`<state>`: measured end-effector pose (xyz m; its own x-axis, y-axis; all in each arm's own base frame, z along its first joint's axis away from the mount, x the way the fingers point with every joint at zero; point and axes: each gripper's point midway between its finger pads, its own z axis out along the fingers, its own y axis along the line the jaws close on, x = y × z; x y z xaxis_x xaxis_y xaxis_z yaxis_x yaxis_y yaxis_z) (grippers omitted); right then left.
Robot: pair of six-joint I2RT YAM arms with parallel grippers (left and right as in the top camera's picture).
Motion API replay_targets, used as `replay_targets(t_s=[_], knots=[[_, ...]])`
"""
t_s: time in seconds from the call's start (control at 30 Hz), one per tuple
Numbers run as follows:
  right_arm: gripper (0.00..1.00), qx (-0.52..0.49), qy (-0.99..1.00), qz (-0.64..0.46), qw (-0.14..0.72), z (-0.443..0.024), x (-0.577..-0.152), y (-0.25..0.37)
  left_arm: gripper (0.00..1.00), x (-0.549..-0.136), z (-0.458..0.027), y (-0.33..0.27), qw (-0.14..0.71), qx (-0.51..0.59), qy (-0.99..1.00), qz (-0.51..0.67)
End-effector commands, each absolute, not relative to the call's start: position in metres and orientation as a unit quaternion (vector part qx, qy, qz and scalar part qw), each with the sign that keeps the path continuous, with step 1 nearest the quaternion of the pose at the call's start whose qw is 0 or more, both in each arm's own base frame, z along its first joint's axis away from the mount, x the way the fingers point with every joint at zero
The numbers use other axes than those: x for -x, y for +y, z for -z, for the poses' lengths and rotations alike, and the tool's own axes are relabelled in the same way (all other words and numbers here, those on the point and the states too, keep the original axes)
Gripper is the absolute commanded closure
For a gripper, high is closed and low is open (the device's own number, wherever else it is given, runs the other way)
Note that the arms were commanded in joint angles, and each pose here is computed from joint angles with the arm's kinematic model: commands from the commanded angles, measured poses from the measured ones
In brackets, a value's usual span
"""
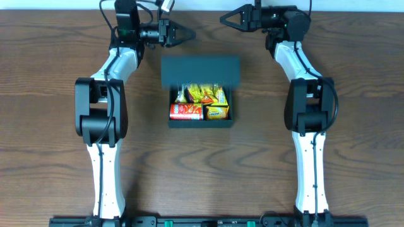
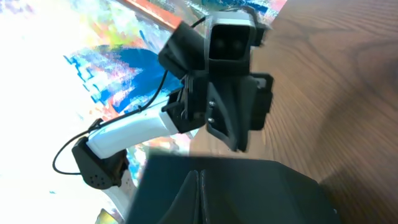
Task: Pack container
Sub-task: 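Press the lid down over the box with both grippers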
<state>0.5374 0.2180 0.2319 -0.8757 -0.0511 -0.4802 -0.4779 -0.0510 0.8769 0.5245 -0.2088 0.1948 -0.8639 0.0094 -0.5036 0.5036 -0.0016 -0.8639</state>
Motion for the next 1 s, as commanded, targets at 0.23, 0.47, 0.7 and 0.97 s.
replay_targets(t_s=[0.23, 0.47, 0.7, 0.97], knots=[[0.98, 0.205, 0.672, -0.694, 0.155, -0.245, -0.532, 0.217, 0.94, -0.518, -0.232, -0.203, 0.183, -0.192, 0.674, 0.69], [0.99, 0.217, 0.665, -0.692, 0.178, -0.236, -0.546, 0.219, 0.94, -0.523, -0.234, -0.2, 0.202, -0.189, 0.67, 0.689], [0.98, 0.059, 0.692, -0.7, 0.17, -0.198, -0.603, 0.225, 0.85, -0.588, -0.197, -0.167, 0.213, 0.03, 0.708, 0.673], [0.98, 0.092, 0.675, -0.705, 0.2, -0.253, -0.601, 0.229, 0.94, -0.592, -0.229, -0.157, 0.239, 0.008, 0.699, 0.674]])
